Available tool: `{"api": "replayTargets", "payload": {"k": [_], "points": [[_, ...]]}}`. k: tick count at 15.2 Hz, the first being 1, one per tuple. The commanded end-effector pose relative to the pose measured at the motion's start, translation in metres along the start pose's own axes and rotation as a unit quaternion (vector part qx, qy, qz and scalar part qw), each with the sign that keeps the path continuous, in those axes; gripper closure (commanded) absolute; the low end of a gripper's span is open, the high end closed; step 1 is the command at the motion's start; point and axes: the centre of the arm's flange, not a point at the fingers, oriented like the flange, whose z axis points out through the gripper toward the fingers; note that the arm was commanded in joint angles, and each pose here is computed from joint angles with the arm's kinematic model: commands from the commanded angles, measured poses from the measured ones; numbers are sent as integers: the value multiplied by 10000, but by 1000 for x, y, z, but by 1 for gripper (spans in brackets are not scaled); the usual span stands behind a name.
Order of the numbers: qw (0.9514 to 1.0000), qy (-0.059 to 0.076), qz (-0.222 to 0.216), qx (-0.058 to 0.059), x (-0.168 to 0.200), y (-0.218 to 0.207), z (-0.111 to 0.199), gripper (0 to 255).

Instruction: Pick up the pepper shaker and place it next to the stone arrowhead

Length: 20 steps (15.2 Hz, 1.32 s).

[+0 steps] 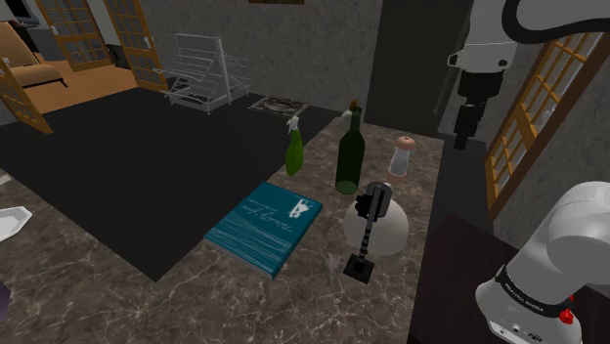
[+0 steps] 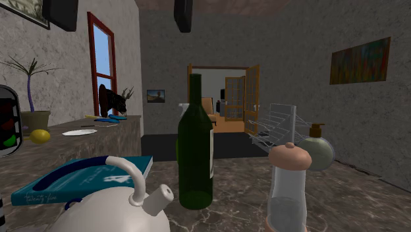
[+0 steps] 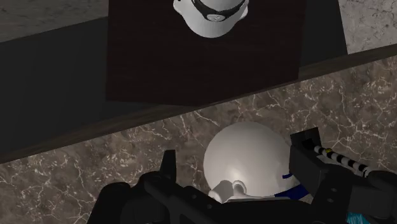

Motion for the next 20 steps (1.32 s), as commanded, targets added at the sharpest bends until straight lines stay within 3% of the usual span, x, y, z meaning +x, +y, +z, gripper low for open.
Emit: {"api": "replayTargets", "payload": {"k": [1,10,20], "points": [[10000,0,0,0,0,0,0,0],[9986,493,154,-88,62,76,43,0],[9939,1040,324,-186,134,164,82,0]]}}
